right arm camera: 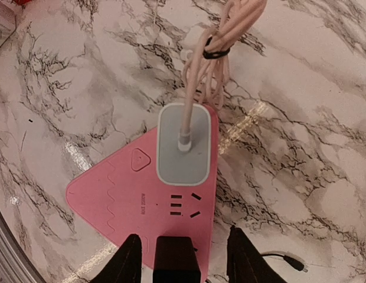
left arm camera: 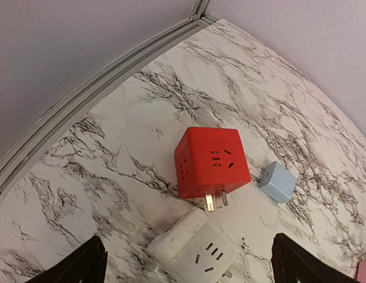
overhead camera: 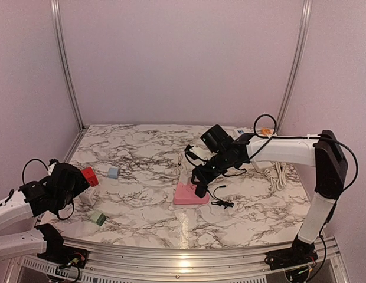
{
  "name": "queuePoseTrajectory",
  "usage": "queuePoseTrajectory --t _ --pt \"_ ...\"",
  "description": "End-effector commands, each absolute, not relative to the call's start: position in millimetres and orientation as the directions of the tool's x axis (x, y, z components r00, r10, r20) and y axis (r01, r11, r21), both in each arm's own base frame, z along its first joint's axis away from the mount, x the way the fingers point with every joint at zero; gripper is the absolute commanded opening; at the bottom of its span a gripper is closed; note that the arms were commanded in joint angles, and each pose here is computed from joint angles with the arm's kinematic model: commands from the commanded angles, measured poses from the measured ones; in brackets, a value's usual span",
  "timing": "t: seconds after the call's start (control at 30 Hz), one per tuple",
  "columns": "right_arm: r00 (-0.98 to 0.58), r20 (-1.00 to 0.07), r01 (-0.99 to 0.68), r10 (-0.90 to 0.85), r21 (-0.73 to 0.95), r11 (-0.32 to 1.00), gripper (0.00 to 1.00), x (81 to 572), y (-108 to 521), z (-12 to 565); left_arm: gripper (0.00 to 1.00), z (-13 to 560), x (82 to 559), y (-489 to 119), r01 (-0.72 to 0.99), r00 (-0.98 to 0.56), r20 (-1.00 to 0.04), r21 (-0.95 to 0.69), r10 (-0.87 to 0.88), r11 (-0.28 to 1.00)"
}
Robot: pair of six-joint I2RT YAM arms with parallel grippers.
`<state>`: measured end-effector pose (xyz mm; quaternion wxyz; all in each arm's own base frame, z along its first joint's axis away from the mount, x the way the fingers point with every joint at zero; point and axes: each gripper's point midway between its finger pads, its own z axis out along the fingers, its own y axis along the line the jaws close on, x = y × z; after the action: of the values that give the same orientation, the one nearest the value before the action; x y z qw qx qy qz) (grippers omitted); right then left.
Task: Insert the plug
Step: Move the socket to the center of the board, then move the plug to the corner of the board.
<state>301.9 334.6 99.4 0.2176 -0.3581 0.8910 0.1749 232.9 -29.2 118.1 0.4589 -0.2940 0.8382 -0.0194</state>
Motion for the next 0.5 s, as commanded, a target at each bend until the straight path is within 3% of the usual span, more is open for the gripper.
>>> queuePoseTrajectory --t 0.0,0.13,0.47 --pt "-0.635 -0.579 -0.71 -0.511 0.176 0.682 0.44 307 338 125 0.99 109 246 -16 -0.505 -0.459 -0.718 -0.274 -0.523 0.819" --pt "-0.637 -0.582 -0.708 -0.505 0.184 0.682 0.44 305 338 125 0.99 94 262 -6 -0.539 -0.449 -0.657 -0.342 -0.606 0.77" --pt "-0.634 -0.592 -0.712 -0.498 0.196 0.674 0.43 303 340 126 0.99 88 323 -14 -0.487 -0.453 -0.648 -0.396 -0.612 0.779"
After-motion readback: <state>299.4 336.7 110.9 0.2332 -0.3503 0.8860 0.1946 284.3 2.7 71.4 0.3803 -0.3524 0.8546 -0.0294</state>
